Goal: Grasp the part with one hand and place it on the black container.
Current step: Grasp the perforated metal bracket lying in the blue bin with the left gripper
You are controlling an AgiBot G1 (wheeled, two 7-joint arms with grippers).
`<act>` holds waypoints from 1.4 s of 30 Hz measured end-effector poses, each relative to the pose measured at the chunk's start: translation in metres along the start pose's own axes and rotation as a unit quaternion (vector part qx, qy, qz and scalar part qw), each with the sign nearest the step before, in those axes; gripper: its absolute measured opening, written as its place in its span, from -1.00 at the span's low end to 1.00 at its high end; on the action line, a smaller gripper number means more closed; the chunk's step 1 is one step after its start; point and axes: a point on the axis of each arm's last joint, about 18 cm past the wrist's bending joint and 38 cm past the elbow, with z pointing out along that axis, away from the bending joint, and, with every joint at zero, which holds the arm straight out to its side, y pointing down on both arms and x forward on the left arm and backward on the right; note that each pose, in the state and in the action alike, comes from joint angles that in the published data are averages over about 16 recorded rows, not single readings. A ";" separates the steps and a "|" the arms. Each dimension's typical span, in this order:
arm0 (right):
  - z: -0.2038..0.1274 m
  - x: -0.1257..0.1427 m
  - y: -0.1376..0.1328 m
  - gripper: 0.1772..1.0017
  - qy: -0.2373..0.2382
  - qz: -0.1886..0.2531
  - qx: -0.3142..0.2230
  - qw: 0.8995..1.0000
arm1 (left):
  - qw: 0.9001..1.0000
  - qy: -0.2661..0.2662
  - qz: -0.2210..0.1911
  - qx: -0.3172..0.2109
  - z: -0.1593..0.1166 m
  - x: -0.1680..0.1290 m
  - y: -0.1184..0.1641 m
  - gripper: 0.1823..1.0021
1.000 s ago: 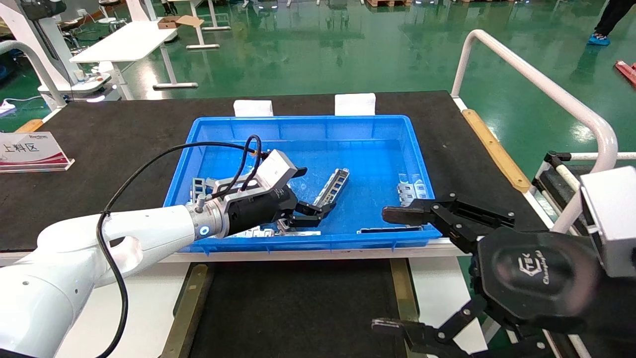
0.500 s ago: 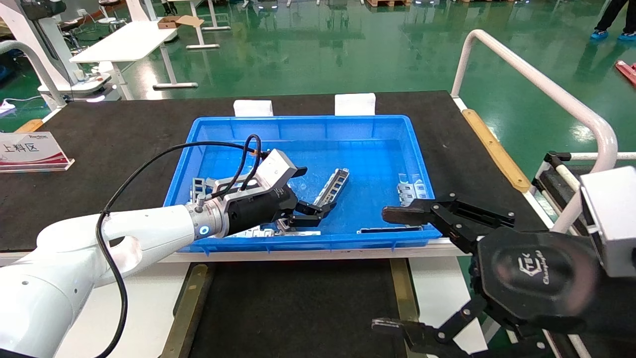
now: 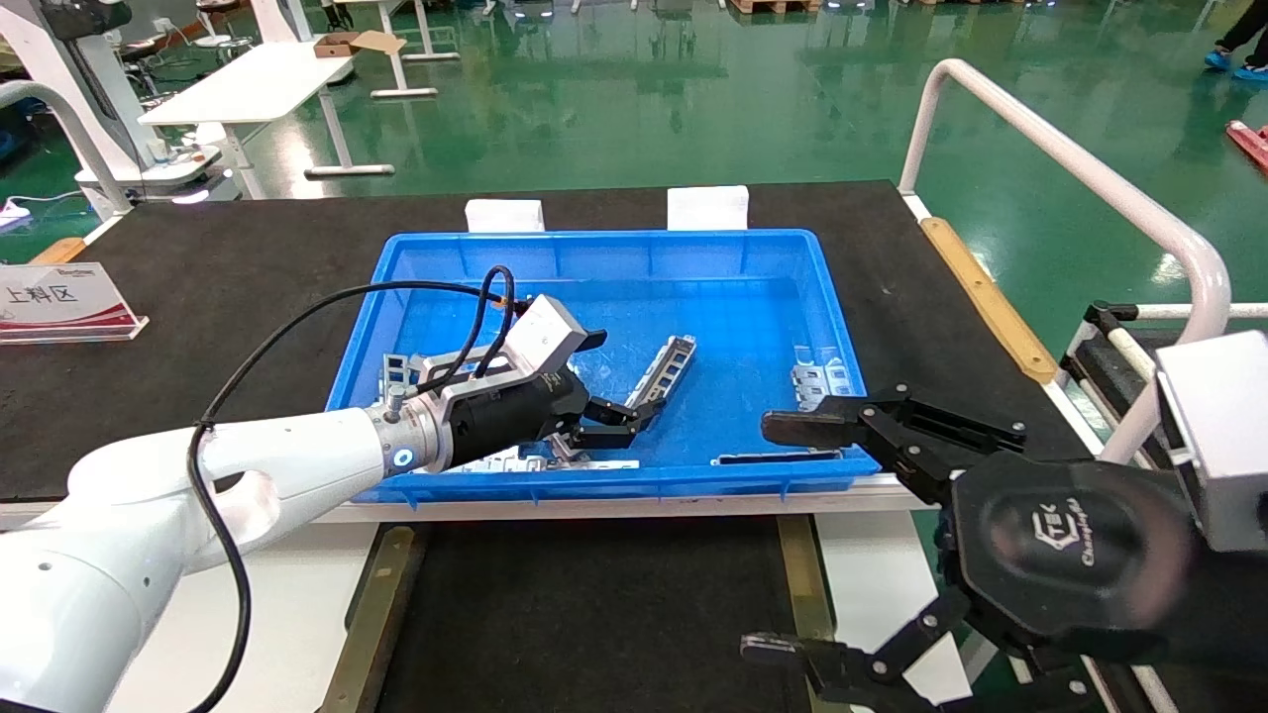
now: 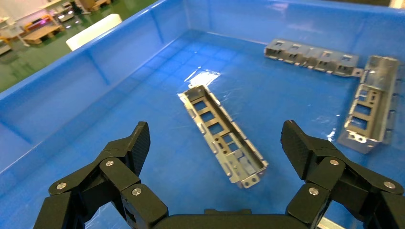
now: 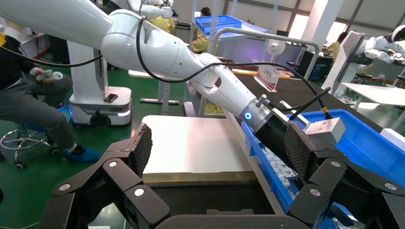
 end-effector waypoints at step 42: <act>0.000 0.000 0.000 0.89 0.000 0.000 0.000 1.000 | 0.998 -0.043 -0.025 -0.027 0.022 0.013 0.015 0.90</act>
